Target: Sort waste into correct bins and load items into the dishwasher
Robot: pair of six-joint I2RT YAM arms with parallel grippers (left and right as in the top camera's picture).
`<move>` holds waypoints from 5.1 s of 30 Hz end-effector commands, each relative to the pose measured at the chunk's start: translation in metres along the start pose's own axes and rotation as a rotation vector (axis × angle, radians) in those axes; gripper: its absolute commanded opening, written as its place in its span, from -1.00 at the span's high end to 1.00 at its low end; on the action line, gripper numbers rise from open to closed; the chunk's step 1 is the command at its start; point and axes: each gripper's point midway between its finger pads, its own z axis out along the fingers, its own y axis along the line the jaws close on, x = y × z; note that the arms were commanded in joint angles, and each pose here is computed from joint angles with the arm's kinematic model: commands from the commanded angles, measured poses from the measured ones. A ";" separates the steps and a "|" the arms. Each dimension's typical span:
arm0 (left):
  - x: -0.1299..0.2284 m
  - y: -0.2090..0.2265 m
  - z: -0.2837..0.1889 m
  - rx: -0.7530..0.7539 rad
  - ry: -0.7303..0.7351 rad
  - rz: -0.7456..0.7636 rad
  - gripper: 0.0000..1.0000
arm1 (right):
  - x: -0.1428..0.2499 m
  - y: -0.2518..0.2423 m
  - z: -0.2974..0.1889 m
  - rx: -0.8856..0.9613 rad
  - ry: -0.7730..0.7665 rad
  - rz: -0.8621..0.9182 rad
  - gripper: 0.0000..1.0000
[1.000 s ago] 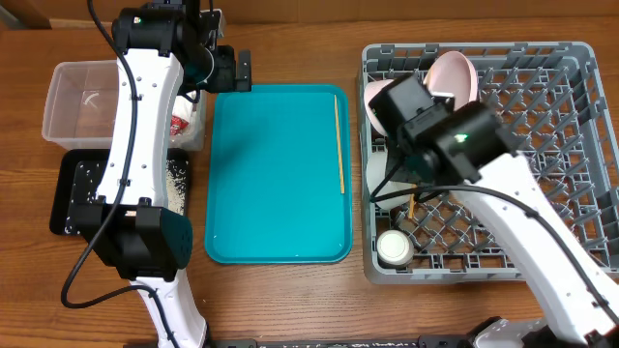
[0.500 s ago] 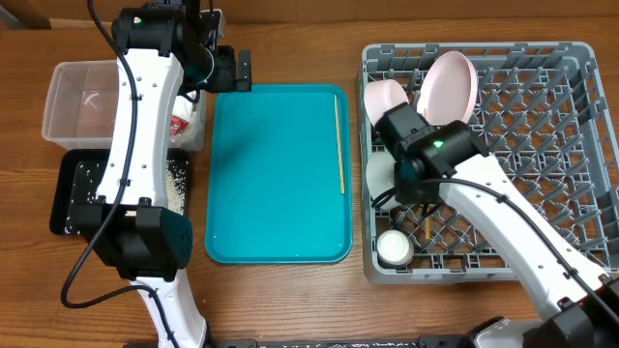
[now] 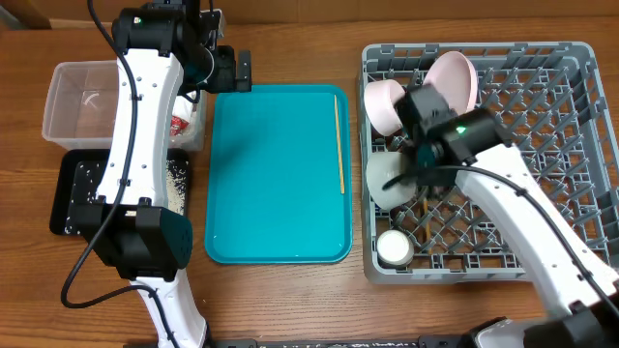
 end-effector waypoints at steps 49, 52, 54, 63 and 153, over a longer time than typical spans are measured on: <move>-0.005 -0.004 -0.008 0.012 -0.025 -0.001 -1.00 | -0.045 0.154 0.170 -0.073 -0.066 -0.058 -0.04; -0.005 -0.004 -0.008 0.012 -0.025 -0.001 -1.00 | -0.040 0.152 0.178 -0.087 -0.024 -0.044 -0.04; -0.005 -0.004 -0.008 0.012 -0.025 -0.001 -1.00 | -0.034 0.157 0.182 -0.117 0.008 -0.046 -0.03; -0.005 -0.004 -0.008 0.012 -0.025 -0.001 -1.00 | -0.016 0.170 0.186 -0.193 0.100 -0.052 0.72; -0.005 -0.004 -0.008 0.012 -0.025 -0.001 -1.00 | 0.025 -0.088 -0.190 -0.247 -0.733 0.111 -1.00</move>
